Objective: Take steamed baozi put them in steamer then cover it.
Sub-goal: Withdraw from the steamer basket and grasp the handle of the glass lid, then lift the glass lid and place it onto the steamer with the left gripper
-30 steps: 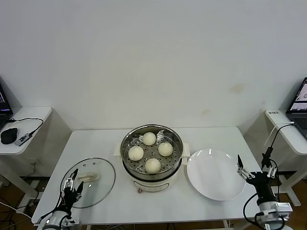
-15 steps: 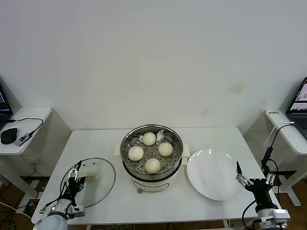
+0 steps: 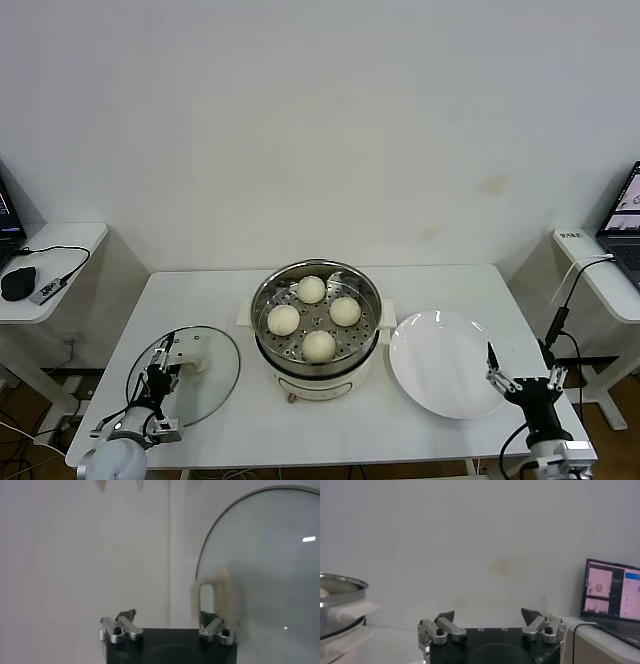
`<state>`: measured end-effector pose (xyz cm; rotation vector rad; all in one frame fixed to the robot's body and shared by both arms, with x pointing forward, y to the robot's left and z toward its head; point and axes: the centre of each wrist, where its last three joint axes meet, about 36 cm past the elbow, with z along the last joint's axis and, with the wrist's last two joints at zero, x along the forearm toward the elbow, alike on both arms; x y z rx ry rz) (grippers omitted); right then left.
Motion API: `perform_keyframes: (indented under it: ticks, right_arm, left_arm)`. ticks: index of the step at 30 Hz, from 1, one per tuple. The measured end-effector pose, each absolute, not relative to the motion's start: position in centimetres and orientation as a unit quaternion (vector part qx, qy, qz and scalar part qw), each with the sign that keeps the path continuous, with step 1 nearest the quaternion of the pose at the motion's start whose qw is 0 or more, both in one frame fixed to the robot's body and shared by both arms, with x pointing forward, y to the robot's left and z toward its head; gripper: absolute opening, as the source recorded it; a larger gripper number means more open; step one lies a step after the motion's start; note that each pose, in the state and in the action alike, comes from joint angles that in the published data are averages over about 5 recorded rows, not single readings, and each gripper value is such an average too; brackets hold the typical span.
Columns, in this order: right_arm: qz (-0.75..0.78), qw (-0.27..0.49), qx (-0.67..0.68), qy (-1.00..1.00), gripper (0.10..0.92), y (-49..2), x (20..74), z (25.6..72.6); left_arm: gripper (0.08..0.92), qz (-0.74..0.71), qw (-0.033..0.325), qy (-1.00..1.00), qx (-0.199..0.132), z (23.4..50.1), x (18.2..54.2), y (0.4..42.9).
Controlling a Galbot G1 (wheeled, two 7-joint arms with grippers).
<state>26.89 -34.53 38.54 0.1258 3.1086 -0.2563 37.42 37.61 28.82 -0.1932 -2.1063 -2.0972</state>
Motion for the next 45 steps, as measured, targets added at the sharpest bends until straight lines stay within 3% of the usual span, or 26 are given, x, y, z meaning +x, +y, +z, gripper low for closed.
perform_keyframes:
  ticks: [11,19,31,45]
  right_arm:
    - [-0.079,0.008,0.035,0.996,0.823,-34.1,26.9,38.3]
    - [-0.077,0.008,0.032,0.996,0.823,-33.9,26.9,38.3]
    - [-0.075,0.021,0.028,0.997,0.823,-33.7,26.9,38.6]
    - [-0.082,0.02,0.01,0.996,0.823,-32.8,26.6,38.4]
  left_arm:
    - [0.342,-0.698,0.09,-0.707,-0.065,27.8,37.6,37.7]
    - [0.136,-0.696,0.076,-0.712,-0.054,27.7,37.4,37.7]
    - [0.126,-0.708,0.053,-0.703,-0.021,30.3,35.9,38.5]
    - [0.126,-0.718,0.025,-0.695,0.034,39.8,34.4,38.5]
